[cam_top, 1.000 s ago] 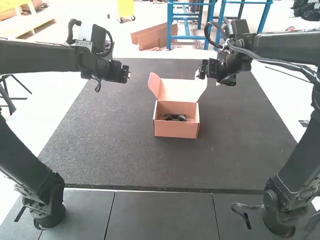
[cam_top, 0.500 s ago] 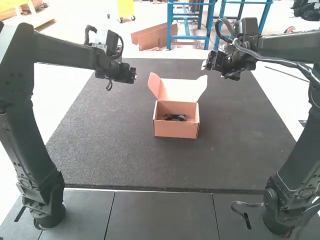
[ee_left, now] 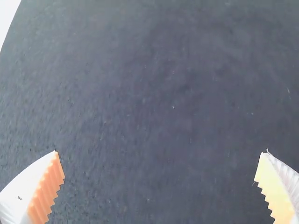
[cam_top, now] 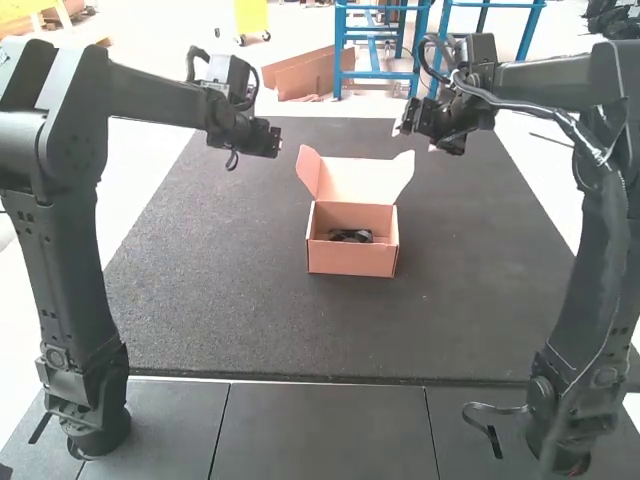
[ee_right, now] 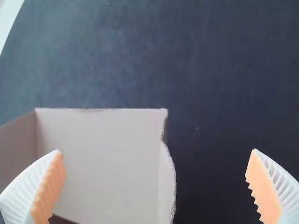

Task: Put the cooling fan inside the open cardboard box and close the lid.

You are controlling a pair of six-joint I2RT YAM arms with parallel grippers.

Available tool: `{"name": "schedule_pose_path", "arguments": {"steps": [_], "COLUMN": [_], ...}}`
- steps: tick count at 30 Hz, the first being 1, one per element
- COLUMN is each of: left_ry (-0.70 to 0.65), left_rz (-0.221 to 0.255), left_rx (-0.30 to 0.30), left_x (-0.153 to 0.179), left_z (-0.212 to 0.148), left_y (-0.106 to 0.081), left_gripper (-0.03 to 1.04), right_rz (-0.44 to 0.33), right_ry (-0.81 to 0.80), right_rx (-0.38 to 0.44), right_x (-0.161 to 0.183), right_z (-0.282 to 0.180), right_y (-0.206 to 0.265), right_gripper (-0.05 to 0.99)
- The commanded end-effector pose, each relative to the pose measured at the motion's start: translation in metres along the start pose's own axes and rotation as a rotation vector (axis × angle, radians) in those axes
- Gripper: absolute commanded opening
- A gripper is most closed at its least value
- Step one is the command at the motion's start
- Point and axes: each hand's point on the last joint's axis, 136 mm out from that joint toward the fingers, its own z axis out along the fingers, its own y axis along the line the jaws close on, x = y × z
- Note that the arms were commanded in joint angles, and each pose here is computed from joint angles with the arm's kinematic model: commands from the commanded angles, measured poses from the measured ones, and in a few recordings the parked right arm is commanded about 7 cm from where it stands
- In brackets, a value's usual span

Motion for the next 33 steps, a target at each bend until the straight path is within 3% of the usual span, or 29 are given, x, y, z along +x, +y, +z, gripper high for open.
{"name": "schedule_pose_path", "arguments": {"steps": [1,8,20,30,33], "left_ry": [-0.033,-0.021,-0.032,-0.036,-0.031], "left_rz": [-0.010,-0.010,0.018,0.021,0.022], "left_rx": [-0.002,0.006,0.107,0.115,0.115], "left_x": [-0.016,-0.012,-0.017,-0.021,-0.020], "left_z": [-0.001,0.006,0.001,-0.002,-0.002], "left_y": [-0.003,-0.007,-0.047,-0.052,-0.052], "left_gripper": [0.97,0.97,0.97,0.97,0.97], "right_rz": [0.014,0.052,0.083,0.086,0.086], "right_ry": [-0.008,0.056,0.069,0.078,0.081], "right_rx": [-0.041,-0.070,-0.078,-0.073,-0.073], "right_x": [-0.013,-0.004,-0.005,-0.002,0.000], "right_z": [-0.003,0.006,0.007,0.008,0.009], "right_y": [0.010,0.014,0.014,0.012,0.012], "right_gripper": [0.88,0.88,0.87,0.83,0.76]}}
